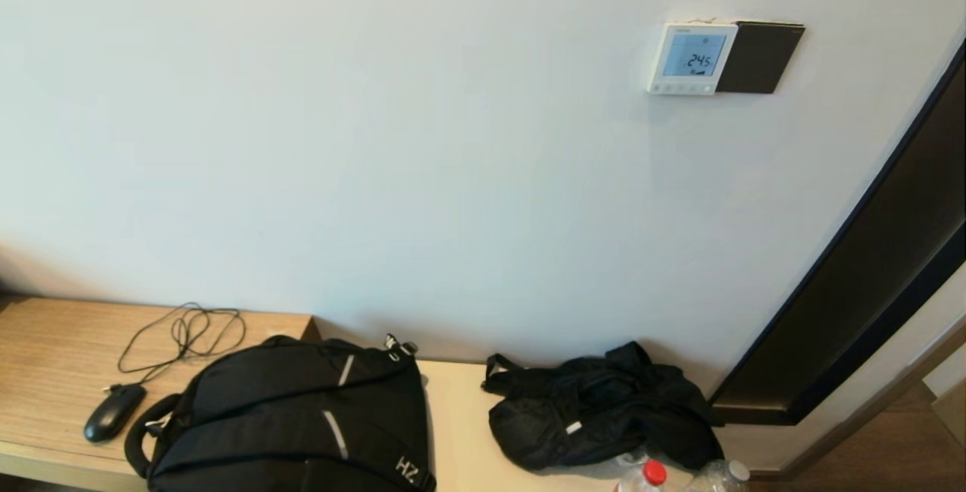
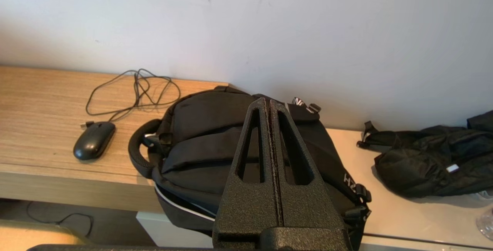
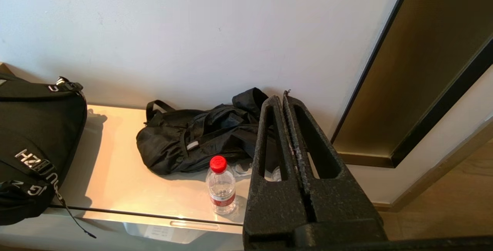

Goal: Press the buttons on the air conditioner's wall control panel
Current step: Turn off the central air conditioner

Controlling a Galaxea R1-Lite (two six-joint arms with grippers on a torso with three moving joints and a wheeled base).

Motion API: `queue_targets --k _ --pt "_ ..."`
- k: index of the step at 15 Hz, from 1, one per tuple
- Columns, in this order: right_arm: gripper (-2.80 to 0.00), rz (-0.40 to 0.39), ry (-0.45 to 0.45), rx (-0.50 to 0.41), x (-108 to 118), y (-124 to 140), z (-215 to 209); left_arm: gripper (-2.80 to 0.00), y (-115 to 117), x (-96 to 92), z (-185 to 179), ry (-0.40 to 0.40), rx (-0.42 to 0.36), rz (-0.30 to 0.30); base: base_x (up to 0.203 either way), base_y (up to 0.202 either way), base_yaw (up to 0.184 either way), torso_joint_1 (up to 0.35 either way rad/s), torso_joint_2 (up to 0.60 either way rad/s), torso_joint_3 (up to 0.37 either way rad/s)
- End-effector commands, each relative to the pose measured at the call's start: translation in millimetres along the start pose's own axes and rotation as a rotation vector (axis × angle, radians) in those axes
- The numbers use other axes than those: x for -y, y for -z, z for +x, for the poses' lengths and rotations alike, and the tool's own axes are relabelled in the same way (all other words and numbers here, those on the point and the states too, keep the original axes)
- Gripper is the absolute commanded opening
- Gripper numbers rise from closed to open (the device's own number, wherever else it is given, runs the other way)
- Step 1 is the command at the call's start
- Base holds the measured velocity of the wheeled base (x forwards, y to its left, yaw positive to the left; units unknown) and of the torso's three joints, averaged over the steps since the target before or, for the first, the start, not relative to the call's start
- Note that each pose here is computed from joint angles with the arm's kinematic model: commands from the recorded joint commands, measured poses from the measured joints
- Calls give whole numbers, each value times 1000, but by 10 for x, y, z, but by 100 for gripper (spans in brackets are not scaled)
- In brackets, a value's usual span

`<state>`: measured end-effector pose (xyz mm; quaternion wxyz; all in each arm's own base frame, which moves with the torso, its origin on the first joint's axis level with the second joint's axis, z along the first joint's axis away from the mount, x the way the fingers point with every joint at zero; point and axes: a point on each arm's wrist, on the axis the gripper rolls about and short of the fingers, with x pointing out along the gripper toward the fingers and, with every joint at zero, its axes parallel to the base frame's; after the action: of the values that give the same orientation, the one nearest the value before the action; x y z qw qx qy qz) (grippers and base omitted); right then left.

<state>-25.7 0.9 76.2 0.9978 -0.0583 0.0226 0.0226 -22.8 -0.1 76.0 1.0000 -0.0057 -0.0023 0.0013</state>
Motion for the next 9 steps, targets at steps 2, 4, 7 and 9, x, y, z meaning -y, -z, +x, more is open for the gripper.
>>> queue_targets --k 2,4,7,9 --pt "-280 -2 -2 -2 2 -17 0 -280 -1 0 0 0 1 -1 0 0 0 0 0 0" --pt "-280 -1 -6 -3 15 -136 -1 -280 0 0 0 -1 1 -1 0 0 0 0 0 0" --pt "-280 5 -27 -15 47 -438 54 -280 1 0 0 -1 0 -1 0 0 0 0 0 0" --pt "-280 8 -24 -5 80 -688 177 -280 -1 0 0 0 1 -1 0 0 0 0 0 0"
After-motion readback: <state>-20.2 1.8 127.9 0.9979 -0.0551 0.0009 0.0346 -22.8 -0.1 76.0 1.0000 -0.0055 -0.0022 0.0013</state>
